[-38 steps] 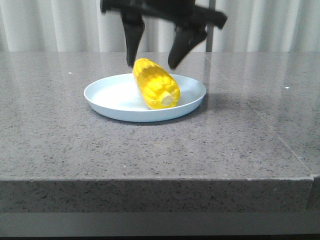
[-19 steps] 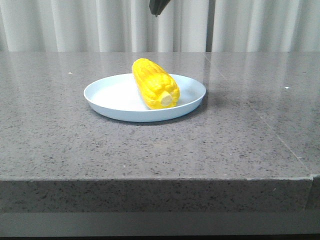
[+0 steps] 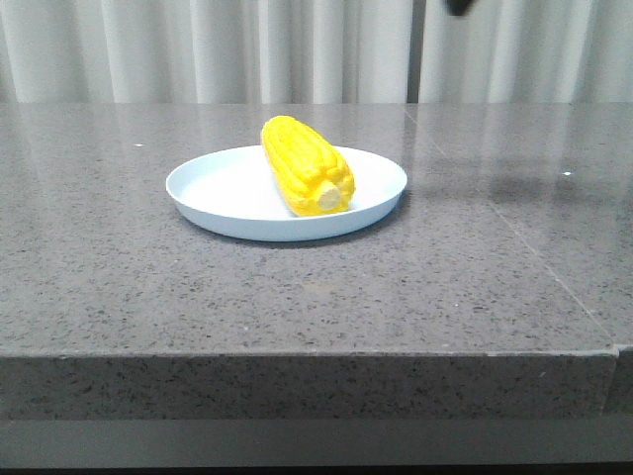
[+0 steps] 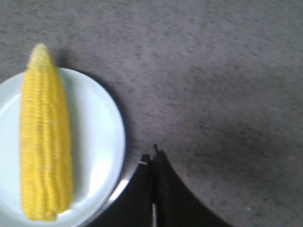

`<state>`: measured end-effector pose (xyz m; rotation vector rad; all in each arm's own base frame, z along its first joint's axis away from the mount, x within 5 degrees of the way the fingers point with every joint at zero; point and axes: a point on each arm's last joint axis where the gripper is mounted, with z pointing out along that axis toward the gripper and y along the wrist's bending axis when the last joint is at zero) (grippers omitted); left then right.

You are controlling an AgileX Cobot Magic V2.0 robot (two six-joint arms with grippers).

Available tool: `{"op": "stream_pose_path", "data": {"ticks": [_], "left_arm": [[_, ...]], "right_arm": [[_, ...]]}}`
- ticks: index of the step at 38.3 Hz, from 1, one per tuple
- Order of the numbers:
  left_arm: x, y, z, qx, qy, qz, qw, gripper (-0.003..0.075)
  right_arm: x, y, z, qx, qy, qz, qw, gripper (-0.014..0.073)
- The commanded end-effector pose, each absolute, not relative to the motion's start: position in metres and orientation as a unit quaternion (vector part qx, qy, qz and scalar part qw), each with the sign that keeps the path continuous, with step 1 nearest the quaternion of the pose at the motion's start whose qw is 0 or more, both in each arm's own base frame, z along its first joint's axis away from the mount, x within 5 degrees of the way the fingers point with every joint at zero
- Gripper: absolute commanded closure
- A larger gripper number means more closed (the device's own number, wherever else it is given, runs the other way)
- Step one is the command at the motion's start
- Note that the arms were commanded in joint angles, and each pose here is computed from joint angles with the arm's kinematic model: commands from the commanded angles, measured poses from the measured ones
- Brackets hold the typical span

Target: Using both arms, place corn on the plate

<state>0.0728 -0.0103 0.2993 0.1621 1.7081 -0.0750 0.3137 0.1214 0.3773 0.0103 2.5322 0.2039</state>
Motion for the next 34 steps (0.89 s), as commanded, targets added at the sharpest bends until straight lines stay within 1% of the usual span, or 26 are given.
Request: {"op": "stream_pose_path", "data": {"ticks": [1, 6, 7, 11, 14, 19, 20, 25, 27, 30, 34], "left_arm": [[0.073, -0.011, 0.314, 0.070, 0.722, -0.038, 0.687, 0.0741], [0.073, -0.011, 0.314, 0.070, 0.722, -0.038, 0.687, 0.0741], [0.073, -0.011, 0.314, 0.070, 0.722, -0.038, 0.687, 0.0741], [0.073, -0.011, 0.314, 0.070, 0.722, -0.038, 0.687, 0.0741], [0.073, -0.011, 0.314, 0.070, 0.722, -0.038, 0.687, 0.0741], [0.073, -0.011, 0.314, 0.070, 0.722, -0.038, 0.687, 0.0741], [0.073, -0.011, 0.314, 0.070, 0.722, -0.038, 0.687, 0.0741], [0.073, -0.011, 0.314, 0.070, 0.722, -0.038, 0.687, 0.0741], [0.073, -0.011, 0.314, 0.070, 0.722, -0.038, 0.687, 0.0741], [0.073, -0.011, 0.314, 0.070, 0.722, -0.038, 0.687, 0.0741], [0.073, -0.011, 0.314, 0.070, 0.722, -0.038, 0.687, 0.0741]], "right_arm": [[0.293, 0.089, 0.401, 0.022, 0.932, 0.073, 0.355, 0.0655], [0.269, 0.053, 0.386, 0.052, 0.934, 0.048, 0.350, 0.0655], [0.262, 0.047, 0.379, 0.058, 0.937, 0.042, 0.343, 0.0655], [0.238, 0.030, 0.368, 0.072, 0.935, 0.032, 0.346, 0.0655], [0.218, 0.025, 0.356, 0.060, 0.931, 0.029, 0.358, 0.0655], [0.182, 0.021, 0.337, 0.043, 0.908, 0.040, 0.414, 0.0655], [0.174, 0.020, 0.337, 0.040, 0.899, 0.042, 0.434, 0.0655], [0.135, 0.013, 0.317, 0.020, 0.866, 0.039, 0.498, 0.0655], [0.122, 0.011, 0.308, 0.016, 0.857, 0.038, 0.514, 0.0655], [0.095, 0.007, 0.301, 0.015, 0.830, 0.045, 0.556, 0.0655], [0.070, 0.003, 0.295, 0.016, 0.798, 0.053, 0.600, 0.0655]]}}
